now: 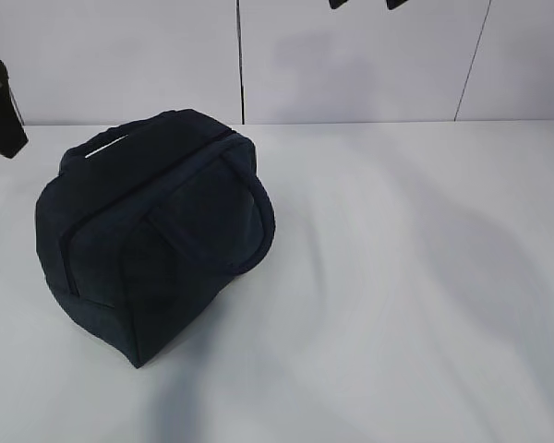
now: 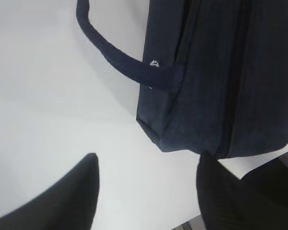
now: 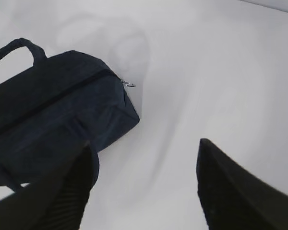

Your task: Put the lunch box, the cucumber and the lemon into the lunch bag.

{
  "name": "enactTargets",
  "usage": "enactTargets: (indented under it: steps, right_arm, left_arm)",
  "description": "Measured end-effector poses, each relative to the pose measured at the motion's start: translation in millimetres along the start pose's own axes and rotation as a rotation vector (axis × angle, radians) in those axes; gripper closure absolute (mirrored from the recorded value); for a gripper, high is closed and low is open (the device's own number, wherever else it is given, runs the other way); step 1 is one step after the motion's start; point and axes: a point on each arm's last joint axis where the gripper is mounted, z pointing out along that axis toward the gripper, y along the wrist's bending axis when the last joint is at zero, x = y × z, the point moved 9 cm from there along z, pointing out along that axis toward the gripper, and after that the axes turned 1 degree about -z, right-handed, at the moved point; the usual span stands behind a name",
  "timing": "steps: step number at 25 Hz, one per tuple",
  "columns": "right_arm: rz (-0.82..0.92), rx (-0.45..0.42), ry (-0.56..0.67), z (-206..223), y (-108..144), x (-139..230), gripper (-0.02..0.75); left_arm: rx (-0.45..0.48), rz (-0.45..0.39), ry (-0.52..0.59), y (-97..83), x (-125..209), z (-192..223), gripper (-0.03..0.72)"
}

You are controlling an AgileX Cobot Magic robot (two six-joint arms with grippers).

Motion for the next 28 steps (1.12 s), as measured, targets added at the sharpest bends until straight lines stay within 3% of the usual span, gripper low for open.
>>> enactTargets:
  steps: [11, 19, 28]
  right_arm:
    - [0.005, 0.003, 0.04, -61.7, 7.0, 67.5, 0.232]
    - [-0.016, 0.041, 0.045, -104.2, 4.5, 133.5, 0.232]
    - [-0.032, 0.044, -0.064, -158.9, 9.8, 197.8, 0.232]
  left_arm:
    - [-0.017, -0.017, -0.149, -10.5, 23.9, -61.2, 0.303]
    - [0.037, -0.022, -0.261, -31.2, 56.1, -99.2, 0.363]
    - [0.058, 0.003, -0.382, -48.3, 104.2, -130.9, 0.384]
